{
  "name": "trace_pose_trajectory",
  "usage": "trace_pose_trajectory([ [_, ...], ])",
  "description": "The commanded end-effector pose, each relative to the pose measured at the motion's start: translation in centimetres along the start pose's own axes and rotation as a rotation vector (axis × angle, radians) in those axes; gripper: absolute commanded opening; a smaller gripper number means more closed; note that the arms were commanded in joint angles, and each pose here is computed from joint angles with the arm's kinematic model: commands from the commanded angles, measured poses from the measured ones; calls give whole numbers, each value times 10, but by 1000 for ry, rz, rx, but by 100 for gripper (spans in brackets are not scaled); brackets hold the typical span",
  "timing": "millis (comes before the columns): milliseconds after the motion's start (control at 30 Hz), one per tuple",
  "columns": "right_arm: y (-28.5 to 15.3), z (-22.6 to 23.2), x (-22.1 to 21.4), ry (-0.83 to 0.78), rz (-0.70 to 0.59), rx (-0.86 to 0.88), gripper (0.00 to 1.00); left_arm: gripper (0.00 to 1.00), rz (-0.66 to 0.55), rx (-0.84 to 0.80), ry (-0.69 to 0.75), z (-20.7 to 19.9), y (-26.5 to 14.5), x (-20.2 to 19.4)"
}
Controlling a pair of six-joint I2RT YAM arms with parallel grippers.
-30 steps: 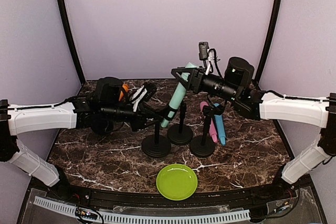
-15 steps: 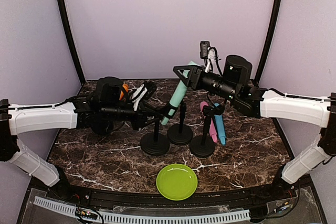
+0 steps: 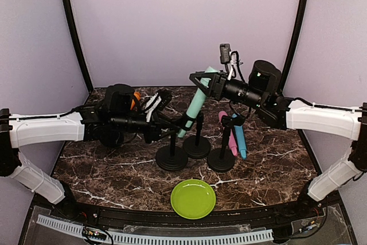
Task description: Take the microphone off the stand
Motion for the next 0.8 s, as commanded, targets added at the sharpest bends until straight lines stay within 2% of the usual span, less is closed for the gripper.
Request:
trace_pose_trajectory([
  [0, -13, 10, 18, -101, -27, 106, 0, 0, -64, -38, 63, -6, -9, 13],
  [267, -17, 3, 25, -72, -77, 41, 0, 0, -59, -21, 64, -5, -10, 11],
  [600, -23, -31, 42, 1, -176, -270, 0, 0, -8, 45, 54, 5, -4, 2],
  [767, -24, -35, 45, 1, -191, -301, 0, 0, -3, 48, 48, 6, -3, 1],
])
Point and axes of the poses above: each gripper's point midway between its finger pads, its own y axis out along the fingers, its own z axis along the line the jaws close on, x = y × z, the point moved 5 cm from there along -y, back along the fingers, and after that the axes turned 10 degrees about y, right-handed, at the moved point
